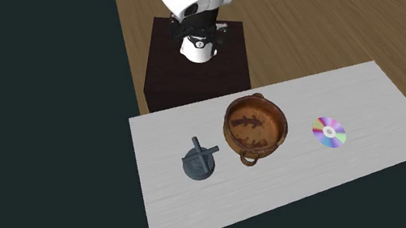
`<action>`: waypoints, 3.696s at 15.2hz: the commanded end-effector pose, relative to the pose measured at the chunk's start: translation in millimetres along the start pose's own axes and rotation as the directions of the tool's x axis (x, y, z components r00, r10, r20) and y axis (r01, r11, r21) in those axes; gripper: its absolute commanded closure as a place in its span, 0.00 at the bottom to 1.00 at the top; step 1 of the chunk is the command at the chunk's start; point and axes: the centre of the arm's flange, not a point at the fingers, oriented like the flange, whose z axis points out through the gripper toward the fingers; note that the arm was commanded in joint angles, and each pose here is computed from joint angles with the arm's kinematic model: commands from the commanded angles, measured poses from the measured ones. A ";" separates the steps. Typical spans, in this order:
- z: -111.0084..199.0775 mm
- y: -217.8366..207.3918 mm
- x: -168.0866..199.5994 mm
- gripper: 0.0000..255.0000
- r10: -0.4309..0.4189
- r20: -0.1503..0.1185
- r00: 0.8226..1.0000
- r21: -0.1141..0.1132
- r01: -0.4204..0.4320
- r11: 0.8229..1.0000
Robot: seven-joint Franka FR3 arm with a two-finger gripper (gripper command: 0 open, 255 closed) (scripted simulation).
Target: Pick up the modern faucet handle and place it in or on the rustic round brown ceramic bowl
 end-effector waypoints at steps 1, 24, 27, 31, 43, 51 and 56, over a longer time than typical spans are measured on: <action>6.1 -5.1 25.0 0.00 -0.007 -0.002 1.000 -0.002 0.007 1.000; 79.9 -72.0 246.8 0.00 -0.063 -0.013 0.998 -0.019 0.063 0.998; 98.8 -71.6 247.1 0.00 -0.063 -0.013 0.998 -0.019 0.063 0.998; 98.8 -71.6 247.1 0.00 -0.063 -0.013 0.998 -0.019 0.063 0.998; 99.1 -69.3 248.0 1.00 -0.063 -0.013 0.998 -0.019 0.063 0.998; 67.3 -69.5 245.5 1.00 -0.063 -0.013 0.998 -0.019 0.063 0.998; 41.0 -67.8 244.2 1.00 -0.063 -0.013 0.998 -0.019 0.063 0.998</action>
